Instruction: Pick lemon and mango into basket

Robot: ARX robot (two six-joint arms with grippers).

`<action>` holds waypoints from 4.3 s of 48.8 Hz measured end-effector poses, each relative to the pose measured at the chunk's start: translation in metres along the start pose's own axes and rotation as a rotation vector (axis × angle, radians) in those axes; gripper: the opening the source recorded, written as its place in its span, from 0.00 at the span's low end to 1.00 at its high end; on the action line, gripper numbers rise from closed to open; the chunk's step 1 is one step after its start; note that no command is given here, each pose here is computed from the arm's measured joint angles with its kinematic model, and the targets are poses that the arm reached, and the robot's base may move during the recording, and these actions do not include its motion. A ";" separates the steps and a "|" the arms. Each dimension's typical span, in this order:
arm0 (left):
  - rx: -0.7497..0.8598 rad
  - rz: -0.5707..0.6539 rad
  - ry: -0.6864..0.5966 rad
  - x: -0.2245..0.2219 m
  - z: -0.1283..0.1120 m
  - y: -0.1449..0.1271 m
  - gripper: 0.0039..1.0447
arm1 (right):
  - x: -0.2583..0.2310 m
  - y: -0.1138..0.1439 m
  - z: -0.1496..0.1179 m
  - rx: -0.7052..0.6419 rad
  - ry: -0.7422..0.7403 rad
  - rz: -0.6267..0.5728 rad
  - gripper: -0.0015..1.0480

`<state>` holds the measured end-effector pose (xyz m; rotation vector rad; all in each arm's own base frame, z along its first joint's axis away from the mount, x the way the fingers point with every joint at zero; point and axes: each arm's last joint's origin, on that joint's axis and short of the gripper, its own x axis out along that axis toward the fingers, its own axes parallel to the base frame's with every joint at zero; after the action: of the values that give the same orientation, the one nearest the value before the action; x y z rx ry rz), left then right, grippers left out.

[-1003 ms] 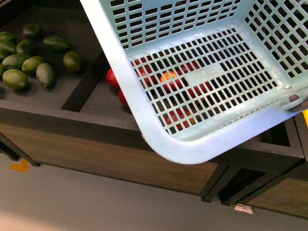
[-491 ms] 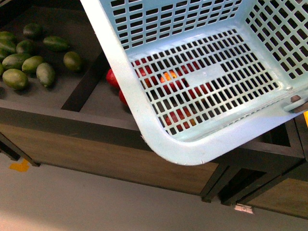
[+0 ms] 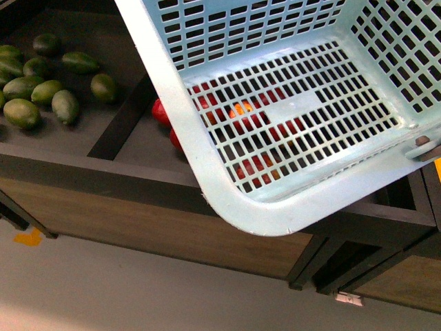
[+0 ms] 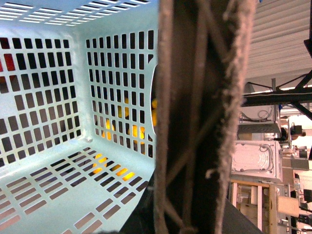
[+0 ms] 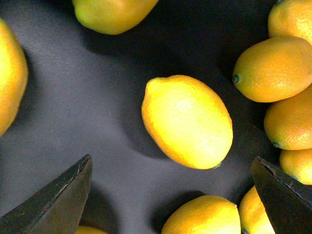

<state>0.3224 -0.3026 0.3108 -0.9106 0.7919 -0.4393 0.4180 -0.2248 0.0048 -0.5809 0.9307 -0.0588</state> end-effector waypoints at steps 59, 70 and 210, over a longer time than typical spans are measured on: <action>0.000 0.000 0.000 0.000 0.000 0.000 0.05 | 0.069 -0.010 0.001 -0.034 0.068 -0.024 0.92; 0.000 0.000 -0.001 0.000 0.000 0.000 0.05 | 0.073 -0.010 -0.004 -0.019 0.068 -0.019 0.92; 0.001 0.006 0.001 0.002 -0.001 0.001 0.05 | -0.356 0.155 -0.024 0.583 -0.920 0.065 0.02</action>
<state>0.3230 -0.3031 0.3089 -0.9069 0.7956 -0.4351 0.1530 -0.0011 0.1800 0.0037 0.0113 0.0015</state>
